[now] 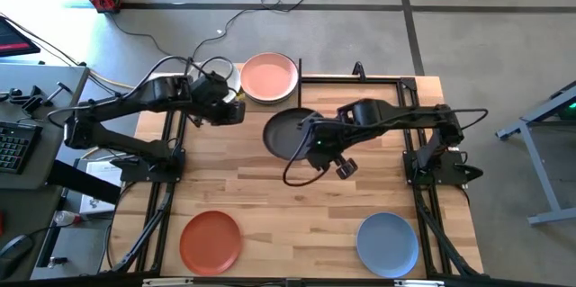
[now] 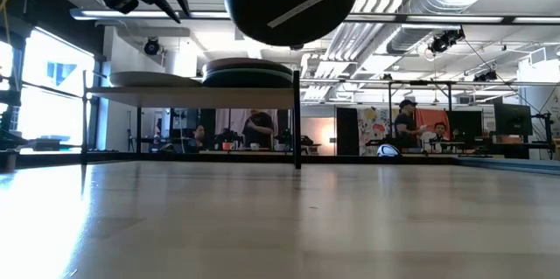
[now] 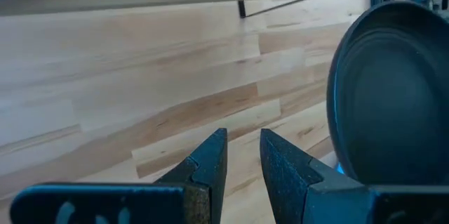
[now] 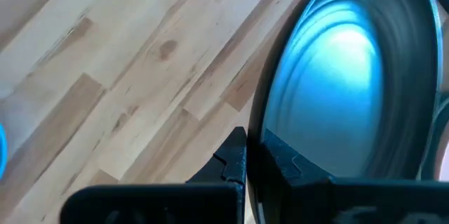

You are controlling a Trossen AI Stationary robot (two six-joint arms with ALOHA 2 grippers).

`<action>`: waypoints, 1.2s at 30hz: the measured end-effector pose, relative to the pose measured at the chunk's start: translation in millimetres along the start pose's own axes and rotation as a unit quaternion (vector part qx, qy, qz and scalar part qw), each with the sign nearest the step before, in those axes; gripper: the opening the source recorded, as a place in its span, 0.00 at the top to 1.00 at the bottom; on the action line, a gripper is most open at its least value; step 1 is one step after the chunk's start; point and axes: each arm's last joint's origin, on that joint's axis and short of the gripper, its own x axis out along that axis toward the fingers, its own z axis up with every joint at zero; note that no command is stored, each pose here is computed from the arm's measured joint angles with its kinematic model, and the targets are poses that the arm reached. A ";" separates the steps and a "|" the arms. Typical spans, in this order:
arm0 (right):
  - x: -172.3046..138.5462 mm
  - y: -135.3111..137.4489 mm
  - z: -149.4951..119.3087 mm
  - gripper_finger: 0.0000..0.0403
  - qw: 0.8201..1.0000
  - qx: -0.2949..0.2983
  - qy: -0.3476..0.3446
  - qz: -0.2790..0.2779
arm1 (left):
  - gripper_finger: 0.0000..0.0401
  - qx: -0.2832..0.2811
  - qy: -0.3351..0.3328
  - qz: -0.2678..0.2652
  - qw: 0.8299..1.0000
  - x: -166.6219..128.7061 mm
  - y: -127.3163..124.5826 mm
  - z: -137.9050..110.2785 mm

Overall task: Place and stack plates onto a shelf
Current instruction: Stack the black plate on top of the white plate on the shelf

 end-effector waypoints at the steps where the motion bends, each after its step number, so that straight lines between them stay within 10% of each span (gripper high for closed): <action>1: 0.0 0.2 0.2 1.00 1.000 -0.006 -0.001 0.000 | 0.81 0.002 0.002 0.000 1.000 2.9 -1.8 -0.2; 36: 3.8 -1.1 2.2 1.00 1.000 -0.017 -0.005 0.004 | 0.81 0.048 0.012 -0.050 0.998 41.6 -28.3 10.5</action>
